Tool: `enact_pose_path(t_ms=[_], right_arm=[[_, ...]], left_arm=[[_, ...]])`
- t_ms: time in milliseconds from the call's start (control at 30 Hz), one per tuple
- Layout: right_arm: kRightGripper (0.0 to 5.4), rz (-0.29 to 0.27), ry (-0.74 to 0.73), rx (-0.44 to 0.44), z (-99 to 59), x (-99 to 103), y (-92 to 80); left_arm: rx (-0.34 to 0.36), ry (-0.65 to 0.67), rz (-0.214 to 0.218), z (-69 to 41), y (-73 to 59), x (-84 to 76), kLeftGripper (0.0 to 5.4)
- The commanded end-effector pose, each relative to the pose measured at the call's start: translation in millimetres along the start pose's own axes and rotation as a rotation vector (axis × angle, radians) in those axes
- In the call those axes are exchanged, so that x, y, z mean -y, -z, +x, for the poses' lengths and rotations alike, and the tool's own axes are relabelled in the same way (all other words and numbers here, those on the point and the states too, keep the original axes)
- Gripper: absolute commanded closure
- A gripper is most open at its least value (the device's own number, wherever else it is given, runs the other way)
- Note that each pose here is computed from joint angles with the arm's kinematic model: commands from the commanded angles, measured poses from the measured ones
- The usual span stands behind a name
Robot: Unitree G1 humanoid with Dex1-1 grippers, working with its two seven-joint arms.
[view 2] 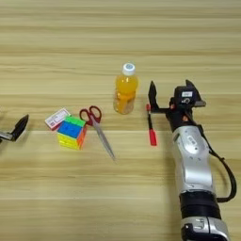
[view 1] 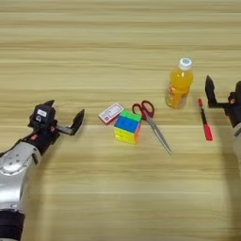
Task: Move the objects on the table
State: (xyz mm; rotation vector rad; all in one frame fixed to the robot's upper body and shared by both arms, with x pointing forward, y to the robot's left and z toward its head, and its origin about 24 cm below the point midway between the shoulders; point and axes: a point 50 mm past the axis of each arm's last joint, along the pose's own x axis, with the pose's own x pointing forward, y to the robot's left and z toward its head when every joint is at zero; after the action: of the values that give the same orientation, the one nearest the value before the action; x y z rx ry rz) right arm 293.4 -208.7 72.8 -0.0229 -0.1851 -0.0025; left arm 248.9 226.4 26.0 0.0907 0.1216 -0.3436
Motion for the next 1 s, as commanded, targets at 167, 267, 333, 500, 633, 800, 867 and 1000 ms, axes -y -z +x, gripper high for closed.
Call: enact_pose_path(t_ms=[167,267,333,500,633,800,867,1000], right_arm=[[0.00,0.015,0.013,-0.021,-1.9,2,0.6],[0.00,0.017,0.015,-0.022,-1.8,3,0.3],[0.00,0.017,0.015,-0.023,-1.7,3,0.3],[0.00,0.020,0.018,-0.025,-1.6,2,0.4],[0.00,0.023,0.020,-0.025,-1.7,2,0.2],[0.00,0.030,0.022,-0.026,-2.3,2,-0.5],[0.00,0.031,0.022,-0.026,-2.6,2,-0.9],[0.00,0.033,0.022,-0.026,-2.9,2,-1.5]], left_arm=[[-0.037,0.112,-0.032,-0.7,1.2,15.5,0.04],[-0.047,0.141,-0.025,0.4,3.4,21.2,0.04],[-0.057,0.168,-0.019,1.3,5.2,26.4,0.04],[-0.083,0.212,-0.012,3.8,11.1,35.0,0.04],[-0.109,0.239,-0.008,7.5,17.0,42.4,0.04],[-0.138,0.226,-0.013,14.0,24.2,42.9,0.04],[-0.157,0.234,-0.012,16.2,28.3,44.1,0.04],[-0.173,0.234,-0.019,19.9,32.9,43.2,0.04]])
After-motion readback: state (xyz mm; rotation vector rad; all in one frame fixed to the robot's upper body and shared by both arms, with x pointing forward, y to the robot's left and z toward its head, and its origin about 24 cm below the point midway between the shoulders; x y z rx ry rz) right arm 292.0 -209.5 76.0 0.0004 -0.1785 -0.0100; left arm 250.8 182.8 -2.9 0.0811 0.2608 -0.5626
